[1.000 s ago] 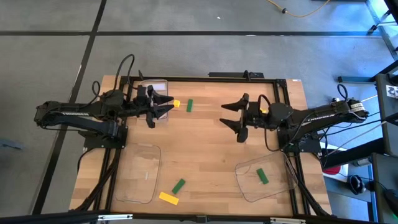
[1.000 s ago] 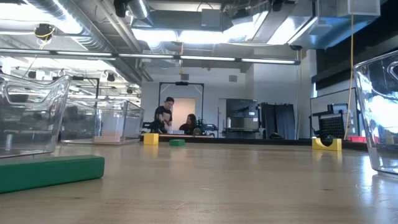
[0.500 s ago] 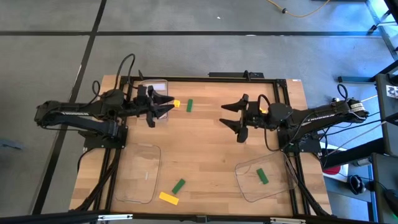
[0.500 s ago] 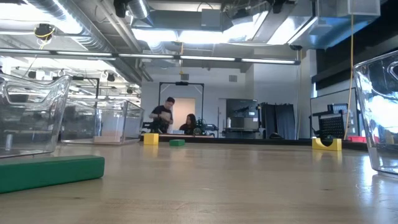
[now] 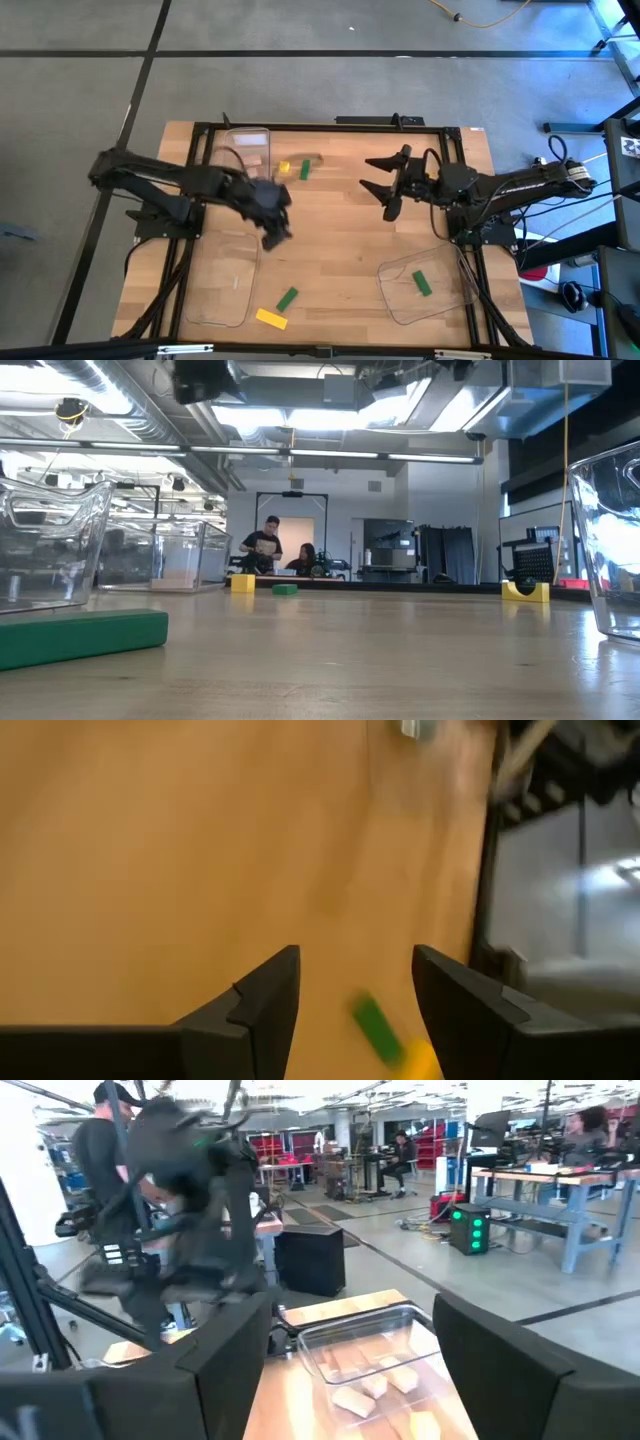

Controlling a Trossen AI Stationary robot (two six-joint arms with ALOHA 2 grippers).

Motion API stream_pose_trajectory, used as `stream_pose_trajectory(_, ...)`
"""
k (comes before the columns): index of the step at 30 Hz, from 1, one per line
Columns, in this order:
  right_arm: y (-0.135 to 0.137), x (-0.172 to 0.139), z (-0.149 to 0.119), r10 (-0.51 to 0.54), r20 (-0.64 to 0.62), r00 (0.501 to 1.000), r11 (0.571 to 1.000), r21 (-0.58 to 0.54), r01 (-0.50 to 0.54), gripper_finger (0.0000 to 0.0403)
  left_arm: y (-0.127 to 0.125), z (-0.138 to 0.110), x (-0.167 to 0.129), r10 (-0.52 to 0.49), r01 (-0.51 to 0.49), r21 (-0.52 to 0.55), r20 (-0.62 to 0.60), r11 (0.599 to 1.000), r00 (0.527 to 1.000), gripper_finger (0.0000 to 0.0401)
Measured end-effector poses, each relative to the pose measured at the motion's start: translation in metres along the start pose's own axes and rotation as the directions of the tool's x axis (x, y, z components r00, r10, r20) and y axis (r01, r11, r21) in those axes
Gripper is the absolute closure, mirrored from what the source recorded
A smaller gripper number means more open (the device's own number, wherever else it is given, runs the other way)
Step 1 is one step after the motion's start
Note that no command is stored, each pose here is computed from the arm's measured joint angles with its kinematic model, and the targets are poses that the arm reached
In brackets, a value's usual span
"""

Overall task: Sort & place blocks by color
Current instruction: Put the bottom green block into the bottom right transparent bin

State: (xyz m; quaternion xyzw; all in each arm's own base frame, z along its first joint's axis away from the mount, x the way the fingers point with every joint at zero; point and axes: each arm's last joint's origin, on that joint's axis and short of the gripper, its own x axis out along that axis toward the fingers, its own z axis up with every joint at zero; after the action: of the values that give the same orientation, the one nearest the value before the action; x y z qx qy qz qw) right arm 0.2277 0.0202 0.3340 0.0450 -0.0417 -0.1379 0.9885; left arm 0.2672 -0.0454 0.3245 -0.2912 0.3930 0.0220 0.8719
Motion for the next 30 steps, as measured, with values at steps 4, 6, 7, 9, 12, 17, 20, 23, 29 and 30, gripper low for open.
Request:
stream_pose_trajectory(4, -0.006, -0.011, 0.006, -0.047, -0.014, 0.999, 0.999, -0.007, 0.046, 0.0122, -0.024, -0.018, 0.034, -0.015, -0.021, -0.151, -0.229, 0.988, 0.973, 0.0215)
stream_pose_trajectory(6, -0.008, -0.016, 0.008, -0.062, -0.018, 0.998, 0.998, -0.011, 0.062, 0.0122, -0.035, -0.030, 0.051, -0.004, -0.056, -0.198, -0.292, 0.979, 0.957, 0.0215)
stream_pose_trajectory(7, -0.010, -0.019, 0.010, -0.068, -0.021, 0.997, 0.998, -0.013, 0.068, 0.0122, -0.041, -0.037, 0.060, 0.003, -0.076, -0.219, -0.316, 0.973, 0.949, 0.0215)
stream_pose_trajectory(9, -0.012, -0.024, 0.012, -0.081, -0.023, 0.996, 0.997, -0.012, 0.081, 0.0122, -0.052, -0.048, 0.076, 0.021, -0.123, -0.272, -0.351, 0.954, 0.936, 0.0215)
stream_pose_trajectory(12, -0.015, -0.030, 0.013, -0.088, -0.036, 0.995, 0.996, -0.022, 0.087, 0.0122, -0.066, -0.063, 0.098, 0.059, -0.204, -0.336, -0.396, 0.920, 0.916, 0.0215)
stream_pose_trajectory(17, -0.017, -0.035, 0.013, -0.090, -0.066, 0.994, 0.995, -0.039, 0.088, 0.0122, -0.084, -0.080, 0.129, 0.138, -0.292, -0.368, -0.391, 0.883, 0.910, 0.0216)
stream_pose_trajectory(20, -0.018, -0.036, 0.010, -0.094, -0.095, 0.991, 0.995, -0.053, 0.089, 0.0122, -0.087, -0.084, 0.144, 0.196, -0.328, -0.370, -0.351, 0.869, 0.916, 0.0216)
stream_pose_trajectory(23, -0.018, -0.036, 0.008, -0.096, -0.111, 0.989, 0.994, -0.061, 0.089, 0.0122, -0.084, -0.088, 0.156, 0.236, -0.363, -0.360, -0.350, 0.859, 0.906, 0.0216)
stream_pose_trajectory(29, -0.018, -0.037, 0.007, -0.096, -0.120, 0.988, 0.994, -0.069, 0.088, 0.0122, -0.077, -0.098, 0.175, 0.288, -0.421, -0.330, -0.384, 0.845, 0.877, 0.0216)
stream_pose_trajectory(30, -0.018, -0.037, 0.007, -0.097, -0.122, 0.988, 0.994, -0.070, 0.089, 0.0122, -0.076, -0.100, 0.178, 0.290, -0.425, -0.328, -0.389, 0.843, 0.875, 0.0216)
